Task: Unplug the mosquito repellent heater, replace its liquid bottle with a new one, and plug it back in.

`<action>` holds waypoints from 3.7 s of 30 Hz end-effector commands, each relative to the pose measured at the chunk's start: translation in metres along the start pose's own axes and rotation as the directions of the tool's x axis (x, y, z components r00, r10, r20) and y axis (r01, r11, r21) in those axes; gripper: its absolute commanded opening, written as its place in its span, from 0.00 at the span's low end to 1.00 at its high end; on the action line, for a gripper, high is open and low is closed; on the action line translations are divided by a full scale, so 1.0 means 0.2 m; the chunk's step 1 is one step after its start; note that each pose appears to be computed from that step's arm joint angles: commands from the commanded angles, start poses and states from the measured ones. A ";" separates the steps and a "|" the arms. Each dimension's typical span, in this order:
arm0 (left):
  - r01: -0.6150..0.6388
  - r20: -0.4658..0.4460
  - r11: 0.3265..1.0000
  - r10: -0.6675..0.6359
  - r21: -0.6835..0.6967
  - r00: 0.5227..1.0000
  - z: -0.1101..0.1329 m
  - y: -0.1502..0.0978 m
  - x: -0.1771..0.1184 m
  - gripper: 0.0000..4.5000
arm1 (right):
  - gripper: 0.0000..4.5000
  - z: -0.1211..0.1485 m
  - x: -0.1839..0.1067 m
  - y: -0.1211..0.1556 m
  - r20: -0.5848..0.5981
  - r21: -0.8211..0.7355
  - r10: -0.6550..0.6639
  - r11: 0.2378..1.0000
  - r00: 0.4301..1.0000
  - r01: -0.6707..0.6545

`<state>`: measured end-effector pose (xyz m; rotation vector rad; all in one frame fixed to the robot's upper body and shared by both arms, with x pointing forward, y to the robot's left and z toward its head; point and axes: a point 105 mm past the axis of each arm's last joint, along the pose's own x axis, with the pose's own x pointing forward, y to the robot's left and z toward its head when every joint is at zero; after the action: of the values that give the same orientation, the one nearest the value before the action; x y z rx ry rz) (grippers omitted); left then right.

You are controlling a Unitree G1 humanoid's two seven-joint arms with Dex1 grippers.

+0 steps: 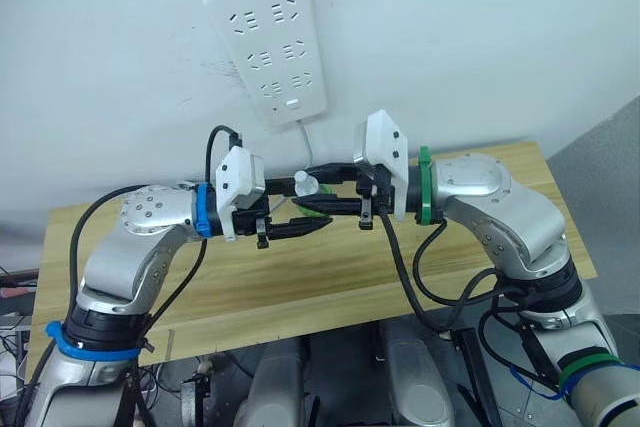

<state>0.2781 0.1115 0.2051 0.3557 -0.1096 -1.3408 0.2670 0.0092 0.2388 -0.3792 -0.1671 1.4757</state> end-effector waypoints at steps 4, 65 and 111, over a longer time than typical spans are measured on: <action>0.092 0.041 0.995 -0.093 0.038 0.995 0.12 -0.03 -0.02 0.49 | 0.26 0.03 0.04 0.14 0.037 -0.054 0.229 0.973 0.973 -0.227; -0.182 0.021 0.967 0.181 0.179 0.983 0.07 0.07 -0.06 0.49 | 0.77 0.14 0.10 -0.02 0.024 -0.033 -0.160 0.987 0.987 0.160; -0.175 0.014 0.974 0.175 0.141 0.984 0.09 0.06 -0.10 0.49 | 0.69 0.08 0.07 -0.04 -0.011 -0.032 -0.179 0.983 0.984 0.178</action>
<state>0.2860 0.1305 0.2161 0.4251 -0.1814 -1.1556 0.2821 0.0242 0.2471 -0.3927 -0.1595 1.2687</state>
